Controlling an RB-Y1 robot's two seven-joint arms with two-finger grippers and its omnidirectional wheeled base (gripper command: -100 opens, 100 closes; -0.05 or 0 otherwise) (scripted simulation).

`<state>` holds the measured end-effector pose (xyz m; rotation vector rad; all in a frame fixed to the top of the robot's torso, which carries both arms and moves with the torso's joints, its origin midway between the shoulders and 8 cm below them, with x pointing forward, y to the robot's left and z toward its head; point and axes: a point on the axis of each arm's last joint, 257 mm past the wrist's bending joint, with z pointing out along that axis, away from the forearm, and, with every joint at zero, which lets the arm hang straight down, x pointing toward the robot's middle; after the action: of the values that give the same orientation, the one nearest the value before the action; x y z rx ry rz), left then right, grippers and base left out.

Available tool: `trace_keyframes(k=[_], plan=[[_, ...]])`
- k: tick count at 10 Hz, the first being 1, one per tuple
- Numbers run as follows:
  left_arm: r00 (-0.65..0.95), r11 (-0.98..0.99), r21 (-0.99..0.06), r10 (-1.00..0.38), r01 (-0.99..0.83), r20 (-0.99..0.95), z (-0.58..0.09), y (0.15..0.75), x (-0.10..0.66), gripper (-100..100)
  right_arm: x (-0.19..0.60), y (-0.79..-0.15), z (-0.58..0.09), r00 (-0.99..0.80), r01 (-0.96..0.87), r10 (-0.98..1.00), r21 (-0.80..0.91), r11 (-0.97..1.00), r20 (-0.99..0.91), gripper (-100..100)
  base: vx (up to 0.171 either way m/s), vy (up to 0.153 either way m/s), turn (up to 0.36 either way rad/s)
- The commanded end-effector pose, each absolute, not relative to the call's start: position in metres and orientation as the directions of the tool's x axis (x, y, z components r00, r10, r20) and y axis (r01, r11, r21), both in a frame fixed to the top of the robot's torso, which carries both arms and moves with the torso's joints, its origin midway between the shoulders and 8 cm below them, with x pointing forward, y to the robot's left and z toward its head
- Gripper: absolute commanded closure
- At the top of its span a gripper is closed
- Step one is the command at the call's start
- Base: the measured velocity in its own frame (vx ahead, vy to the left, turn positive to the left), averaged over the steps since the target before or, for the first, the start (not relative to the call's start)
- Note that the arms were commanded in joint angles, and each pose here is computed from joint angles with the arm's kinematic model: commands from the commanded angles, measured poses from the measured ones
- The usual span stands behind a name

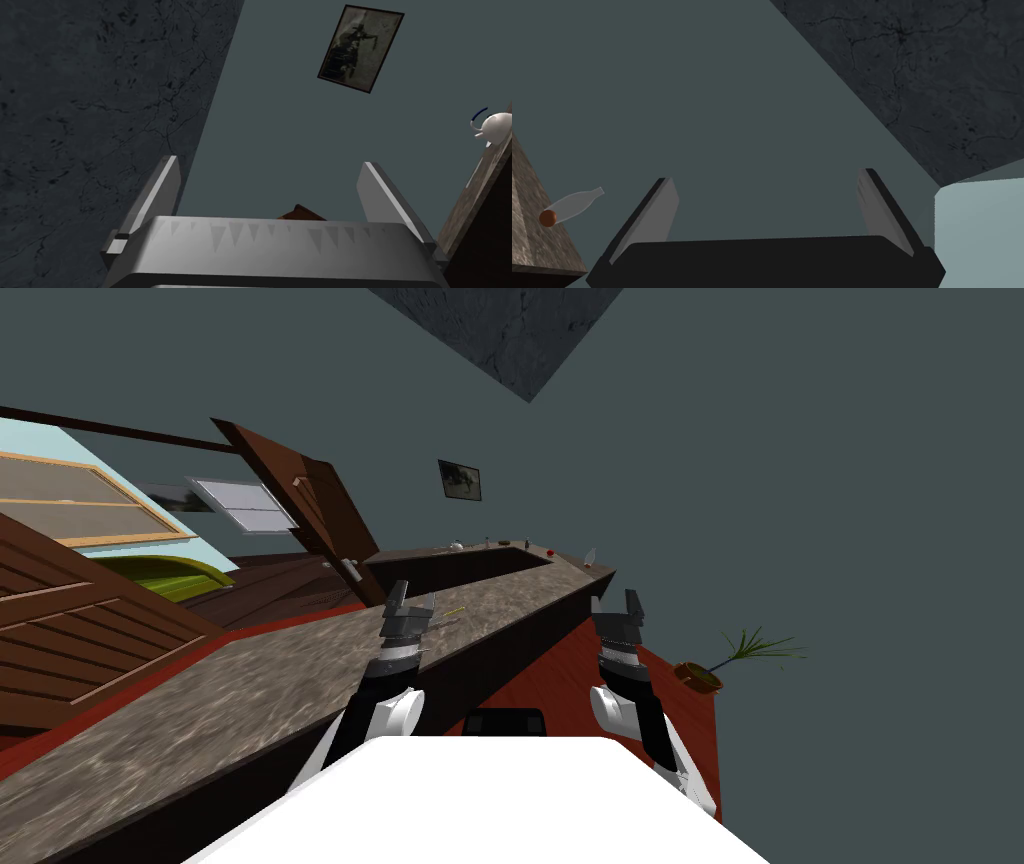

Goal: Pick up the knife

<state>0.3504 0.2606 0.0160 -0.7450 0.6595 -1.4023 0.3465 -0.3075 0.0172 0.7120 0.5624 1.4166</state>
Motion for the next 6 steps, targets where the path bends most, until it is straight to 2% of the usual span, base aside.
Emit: trace_keyframes(k=[1,6], plan=[[0.047,0.020,-0.797,-0.999,0.603,0.011,0.012,0.258,0.356,-100,0.346,-0.307,0.017,0.088,-0.680,0.994,0.733,0.013,0.064,0,-0.002,-0.004,-0.022],[-0.043,-0.014,-0.864,-0.999,0.504,-0.009,-0.018,0.257,0.396,-100,0.346,-0.307,0.017,0.088,-0.680,0.994,0.733,0.013,0.064,0,-0.018,-0.017,-0.053]])
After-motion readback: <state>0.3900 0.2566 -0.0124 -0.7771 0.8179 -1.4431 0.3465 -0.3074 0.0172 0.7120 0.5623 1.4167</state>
